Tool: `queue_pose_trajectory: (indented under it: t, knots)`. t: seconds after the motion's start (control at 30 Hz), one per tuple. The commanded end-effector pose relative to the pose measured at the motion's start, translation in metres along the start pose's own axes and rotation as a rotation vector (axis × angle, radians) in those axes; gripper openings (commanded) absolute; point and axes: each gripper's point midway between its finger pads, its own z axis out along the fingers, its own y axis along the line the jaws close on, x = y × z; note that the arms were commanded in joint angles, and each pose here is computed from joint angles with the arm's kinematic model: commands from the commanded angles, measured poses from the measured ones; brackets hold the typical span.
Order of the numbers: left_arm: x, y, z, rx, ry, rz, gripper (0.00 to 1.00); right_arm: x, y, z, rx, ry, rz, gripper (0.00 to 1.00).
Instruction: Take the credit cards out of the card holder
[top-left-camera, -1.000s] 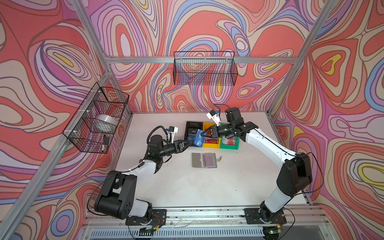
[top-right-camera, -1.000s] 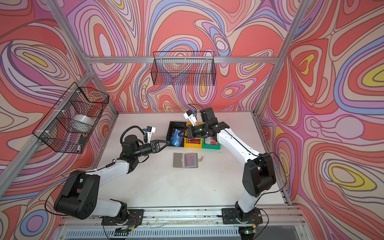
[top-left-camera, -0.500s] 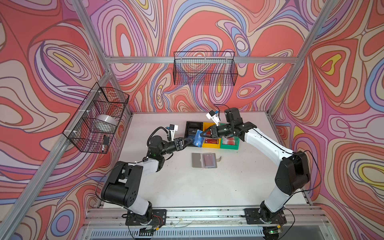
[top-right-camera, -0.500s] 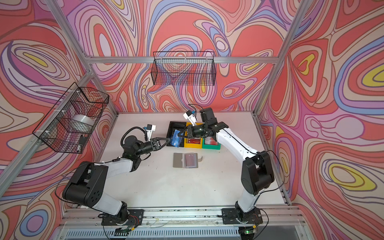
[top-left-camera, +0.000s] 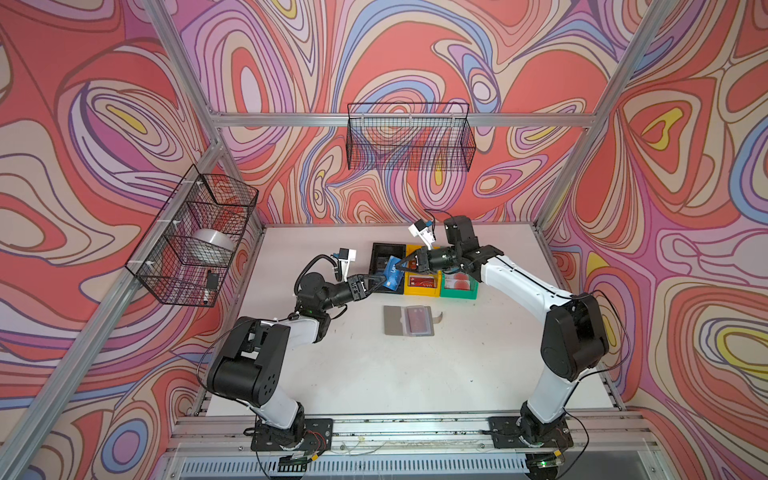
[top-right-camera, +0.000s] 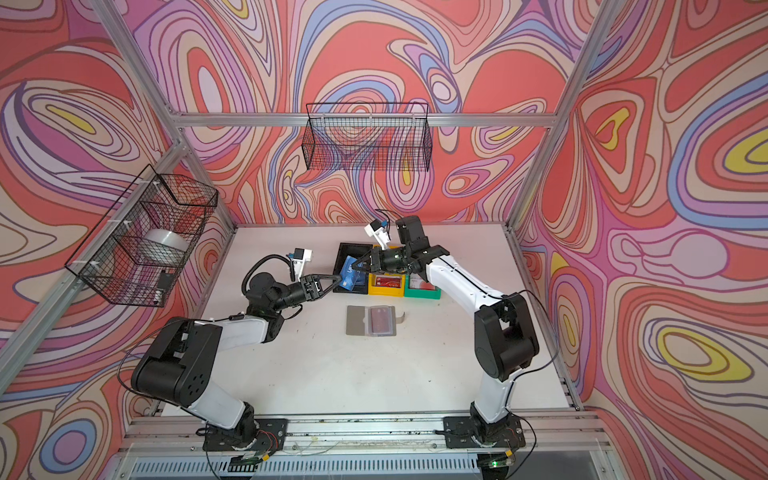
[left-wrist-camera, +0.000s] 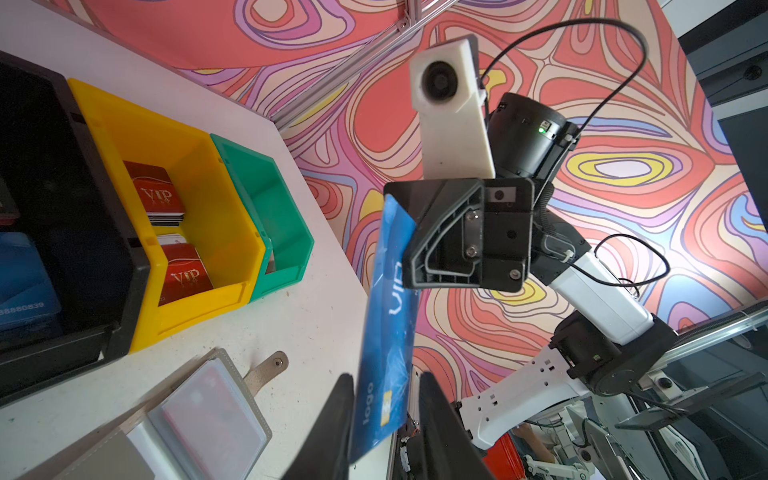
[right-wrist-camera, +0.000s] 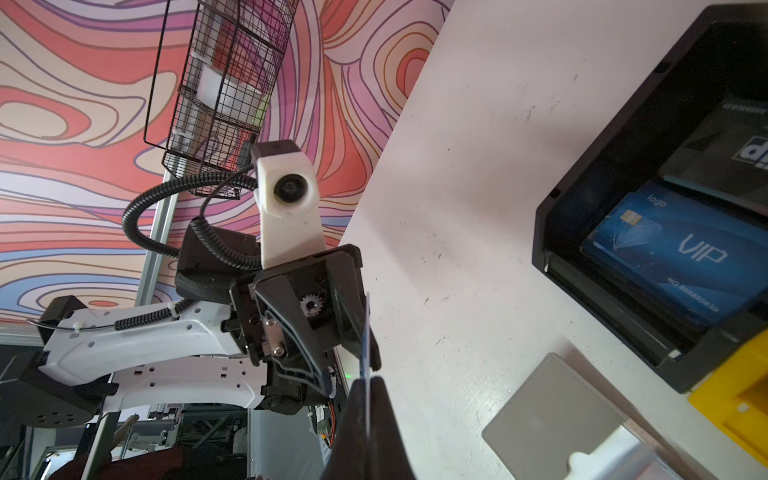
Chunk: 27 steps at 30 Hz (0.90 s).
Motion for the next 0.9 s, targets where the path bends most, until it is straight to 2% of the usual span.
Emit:
queue_pose_trajectory:
  t: [0.0,0.23,0.33,0.5,0.53,0.6,0.7,0.87]
  knots:
    - [-0.004,-0.014,0.001,0.055,-0.001,0.060,0.29,-0.004,-0.001,0.009,-0.013,-0.011,-0.006,0.00]
    - [-0.002,-0.012,0.001,0.053,0.002,0.052,0.27,-0.006,0.001,0.012,-0.022,-0.030,-0.011,0.00]
    - [0.000,-0.009,0.001,0.051,0.009,0.044,0.20,-0.007,0.003,0.011,-0.035,-0.040,-0.007,0.00]
    - [-0.001,-0.012,0.002,0.054,0.011,0.053,0.15,-0.006,0.004,0.012,-0.046,-0.046,-0.009,0.00]
    - [-0.001,-0.011,0.002,0.052,0.017,0.048,0.01,-0.005,0.005,0.011,-0.049,-0.043,-0.010,0.02]
    - [-0.001,-0.012,0.003,0.048,0.021,0.048,0.00,-0.003,0.005,0.011,-0.044,-0.031,-0.022,0.08]
    - [0.001,-0.014,0.004,0.055,0.045,0.042,0.00,0.001,0.003,0.006,0.011,0.003,-0.047,0.23]
    - [0.009,-0.014,0.004,0.042,0.116,0.022,0.00,-0.006,0.005,-0.013,0.098,0.062,-0.122,0.35]
